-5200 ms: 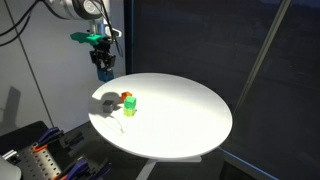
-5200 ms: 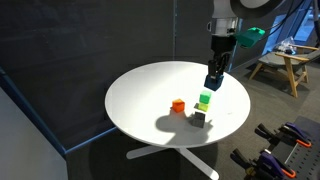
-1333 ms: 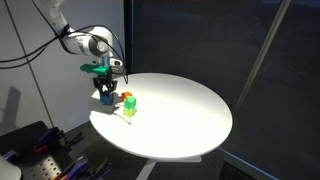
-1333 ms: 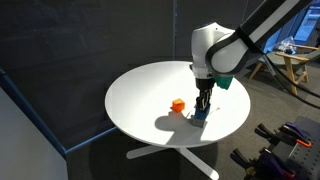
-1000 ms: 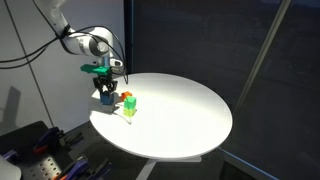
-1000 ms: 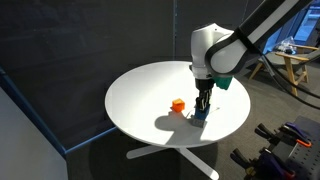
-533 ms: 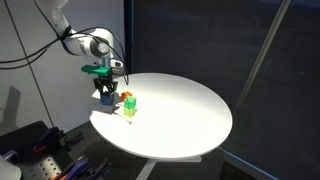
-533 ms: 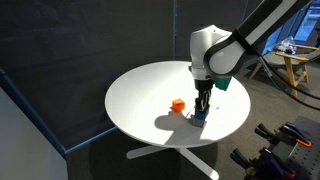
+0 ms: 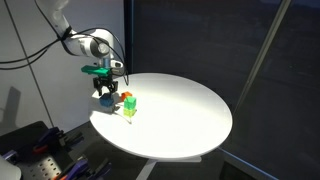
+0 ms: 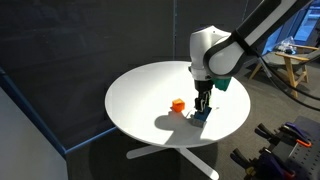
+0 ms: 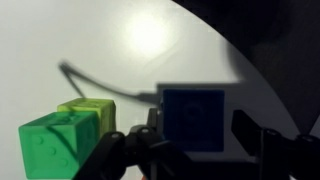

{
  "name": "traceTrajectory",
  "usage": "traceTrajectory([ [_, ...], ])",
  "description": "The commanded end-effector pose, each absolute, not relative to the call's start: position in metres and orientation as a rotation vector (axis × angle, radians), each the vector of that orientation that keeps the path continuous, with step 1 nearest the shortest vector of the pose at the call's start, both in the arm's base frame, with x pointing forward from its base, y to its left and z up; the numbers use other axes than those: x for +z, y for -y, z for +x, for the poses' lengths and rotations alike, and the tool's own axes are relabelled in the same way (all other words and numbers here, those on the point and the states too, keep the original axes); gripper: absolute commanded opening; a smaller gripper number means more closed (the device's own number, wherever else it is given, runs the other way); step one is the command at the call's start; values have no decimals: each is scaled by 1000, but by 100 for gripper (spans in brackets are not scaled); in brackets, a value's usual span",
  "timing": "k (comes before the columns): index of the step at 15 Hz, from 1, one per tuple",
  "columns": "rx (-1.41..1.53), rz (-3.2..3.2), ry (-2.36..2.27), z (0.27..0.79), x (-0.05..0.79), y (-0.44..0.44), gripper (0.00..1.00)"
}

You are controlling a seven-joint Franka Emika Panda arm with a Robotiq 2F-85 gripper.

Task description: Put the blue block on the grey block

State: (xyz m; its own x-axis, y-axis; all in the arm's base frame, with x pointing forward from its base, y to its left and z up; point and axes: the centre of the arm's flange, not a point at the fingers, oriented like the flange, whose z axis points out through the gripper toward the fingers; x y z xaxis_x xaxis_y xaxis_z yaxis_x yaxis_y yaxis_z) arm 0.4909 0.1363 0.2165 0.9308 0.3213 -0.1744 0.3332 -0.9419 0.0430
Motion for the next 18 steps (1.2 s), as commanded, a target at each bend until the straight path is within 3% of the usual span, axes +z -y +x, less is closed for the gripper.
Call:
traceTrajectory([
  [1, -234, 2998, -533, 497, 217, -137, 100],
  [18, -281, 3067, -332, 484, 266, -125, 100],
])
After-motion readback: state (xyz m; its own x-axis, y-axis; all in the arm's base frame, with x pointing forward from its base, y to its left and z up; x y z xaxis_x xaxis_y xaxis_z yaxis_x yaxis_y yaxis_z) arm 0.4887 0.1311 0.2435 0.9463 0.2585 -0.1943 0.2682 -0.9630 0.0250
